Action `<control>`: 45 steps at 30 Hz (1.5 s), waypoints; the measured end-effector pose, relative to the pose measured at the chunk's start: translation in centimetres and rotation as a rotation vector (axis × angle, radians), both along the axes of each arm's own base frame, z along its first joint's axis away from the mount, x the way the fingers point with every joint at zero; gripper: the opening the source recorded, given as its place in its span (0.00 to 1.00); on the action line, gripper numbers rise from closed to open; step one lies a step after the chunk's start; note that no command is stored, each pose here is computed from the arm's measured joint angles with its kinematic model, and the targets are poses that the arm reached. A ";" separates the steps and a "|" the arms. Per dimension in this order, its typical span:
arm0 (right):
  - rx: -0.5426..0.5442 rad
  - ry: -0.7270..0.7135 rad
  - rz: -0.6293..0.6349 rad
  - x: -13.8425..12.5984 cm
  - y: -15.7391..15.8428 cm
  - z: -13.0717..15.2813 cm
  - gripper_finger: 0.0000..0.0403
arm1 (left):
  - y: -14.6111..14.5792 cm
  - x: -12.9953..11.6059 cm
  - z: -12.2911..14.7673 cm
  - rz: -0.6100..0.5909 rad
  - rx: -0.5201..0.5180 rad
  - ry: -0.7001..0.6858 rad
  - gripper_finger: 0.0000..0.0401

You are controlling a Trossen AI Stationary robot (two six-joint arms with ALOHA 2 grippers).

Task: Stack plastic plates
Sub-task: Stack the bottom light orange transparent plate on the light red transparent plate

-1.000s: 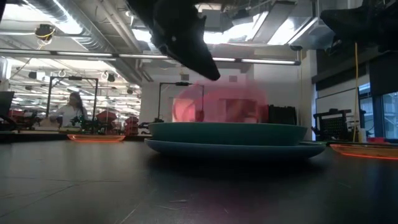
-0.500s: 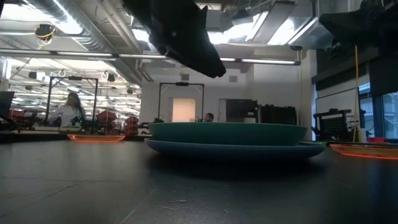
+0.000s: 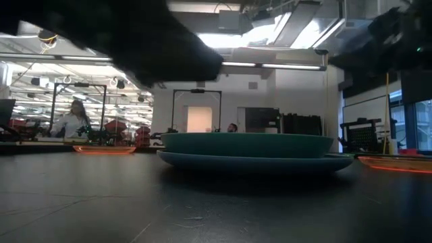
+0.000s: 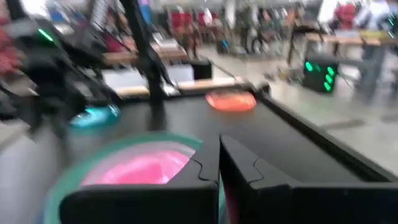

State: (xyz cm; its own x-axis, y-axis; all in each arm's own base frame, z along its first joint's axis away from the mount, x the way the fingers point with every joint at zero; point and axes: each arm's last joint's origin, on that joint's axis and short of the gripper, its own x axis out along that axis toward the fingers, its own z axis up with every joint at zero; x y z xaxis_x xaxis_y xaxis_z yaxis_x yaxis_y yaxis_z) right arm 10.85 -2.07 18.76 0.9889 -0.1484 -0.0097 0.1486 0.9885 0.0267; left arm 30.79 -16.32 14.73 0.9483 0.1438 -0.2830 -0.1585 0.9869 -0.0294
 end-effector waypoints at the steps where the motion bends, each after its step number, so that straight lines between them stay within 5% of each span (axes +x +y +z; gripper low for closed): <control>1: 0.003 0.028 -0.014 0.2 -0.1 -0.3 0.01 | -0.3 -0.3 0.2 0.002 0.016 -0.023 0.37; 8: 0.093 0.231 -0.033 1.6 -0.4 -1.8 0.01 | -0.9 -1.0 1.0 0.068 0.169 -0.077 0.37; 16: 0.222 0.462 0.063 3.1 0.8 0.8 0.01 | -0.6 -0.8 1.1 0.075 0.167 -0.083 0.37; 23: 0.244 0.606 0.140 3.8 4.8 3.8 0.01 | -0.7 -0.8 1.1 0.070 0.161 -0.083 0.37; 29: 0.158 0.730 0.110 4.0 8.4 4.6 0.01 | -0.9 -0.6 1.3 0.007 0.143 -0.086 0.37; 34: 0.113 0.874 0.080 4.4 10.4 3.3 0.01 | -1.0 -0.6 1.2 0.000 0.143 -0.083 0.37; 41: 0.199 1.055 0.017 4.9 11.2 1.0 0.02 | -1.0 -0.6 1.2 0.005 0.115 -0.087 0.37; 45: 0.225 1.138 -0.061 4.9 11.2 0.0 0.10 | -1.0 -0.6 1.2 0.004 0.110 -0.088 0.37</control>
